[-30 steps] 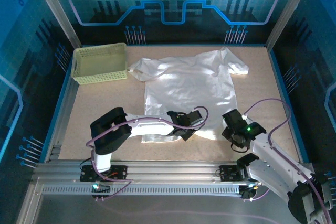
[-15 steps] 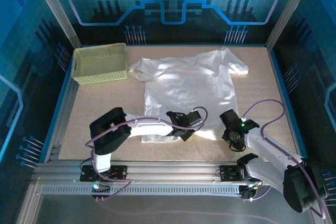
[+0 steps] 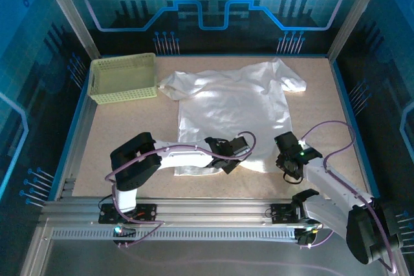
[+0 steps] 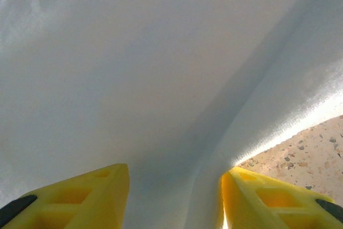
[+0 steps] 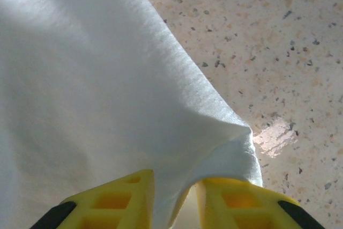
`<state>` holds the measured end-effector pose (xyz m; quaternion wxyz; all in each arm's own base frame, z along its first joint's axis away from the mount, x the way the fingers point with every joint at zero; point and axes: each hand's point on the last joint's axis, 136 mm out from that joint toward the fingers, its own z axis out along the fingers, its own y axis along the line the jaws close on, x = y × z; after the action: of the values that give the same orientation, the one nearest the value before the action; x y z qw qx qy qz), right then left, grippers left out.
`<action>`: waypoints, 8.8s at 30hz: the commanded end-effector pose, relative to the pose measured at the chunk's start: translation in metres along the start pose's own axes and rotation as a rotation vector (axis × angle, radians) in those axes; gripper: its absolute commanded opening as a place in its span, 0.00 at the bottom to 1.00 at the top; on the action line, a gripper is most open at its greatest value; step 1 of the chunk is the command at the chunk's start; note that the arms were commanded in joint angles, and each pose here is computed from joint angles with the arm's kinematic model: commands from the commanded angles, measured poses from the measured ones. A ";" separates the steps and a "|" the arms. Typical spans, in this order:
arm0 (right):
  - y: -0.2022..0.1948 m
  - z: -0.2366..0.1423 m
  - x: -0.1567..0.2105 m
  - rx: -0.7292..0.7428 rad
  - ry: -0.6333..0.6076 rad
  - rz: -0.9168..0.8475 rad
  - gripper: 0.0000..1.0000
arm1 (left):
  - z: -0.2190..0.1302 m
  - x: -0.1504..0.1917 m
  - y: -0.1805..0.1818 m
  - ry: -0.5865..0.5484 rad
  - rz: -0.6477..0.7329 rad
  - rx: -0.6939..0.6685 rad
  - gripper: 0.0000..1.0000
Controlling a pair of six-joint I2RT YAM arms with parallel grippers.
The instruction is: Fold the inside-out t-shirt
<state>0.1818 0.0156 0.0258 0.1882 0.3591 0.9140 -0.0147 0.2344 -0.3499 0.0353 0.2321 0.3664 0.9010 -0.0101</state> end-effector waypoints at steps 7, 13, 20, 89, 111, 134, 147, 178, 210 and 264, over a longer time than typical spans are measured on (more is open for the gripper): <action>-0.011 -0.018 -0.009 0.012 -0.039 0.015 0.02 | -0.031 -0.015 -0.001 -0.102 0.063 -0.039 0.59; -0.001 -0.066 -0.036 -0.087 -0.128 -0.011 0.00 | -0.059 -0.044 -0.017 -0.204 0.063 0.036 0.74; 0.016 -0.093 -0.046 -0.170 -0.137 -0.027 0.00 | -0.071 -0.088 -0.053 -0.303 0.052 0.179 0.91; 0.145 -0.134 0.096 -0.862 -0.265 -0.790 0.53 | -0.090 -0.121 0.039 -0.356 -0.312 0.216 0.00; 0.167 -0.074 0.108 -0.848 -0.333 -0.854 0.56 | -0.118 -0.134 0.044 -0.408 -0.327 0.276 0.01; 0.194 -0.033 0.019 -0.651 -0.433 -0.675 0.60 | -0.162 -0.129 0.039 -0.466 -0.282 0.364 0.03; 0.230 -0.051 -0.013 -0.732 -0.548 -0.517 0.65 | -0.216 -0.153 -0.011 -0.518 -0.248 0.543 0.04; 0.286 0.013 -0.053 -0.677 -0.360 -0.316 0.77 | -0.318 -0.211 -0.067 -0.696 -0.260 0.822 0.04; 0.322 0.098 -0.019 -0.120 0.065 -0.256 0.87 | -0.344 -0.209 -0.005 -0.826 -0.359 0.745 0.03; 0.275 -0.058 -0.012 -0.640 -0.160 -0.370 0.00 | -0.022 -0.023 0.257 0.016 -0.995 -0.035 0.01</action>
<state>0.3550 0.2098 0.1037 0.3448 0.1324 0.9128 0.1741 0.4059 -0.1717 0.0988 0.2065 -0.1148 0.9661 -0.1037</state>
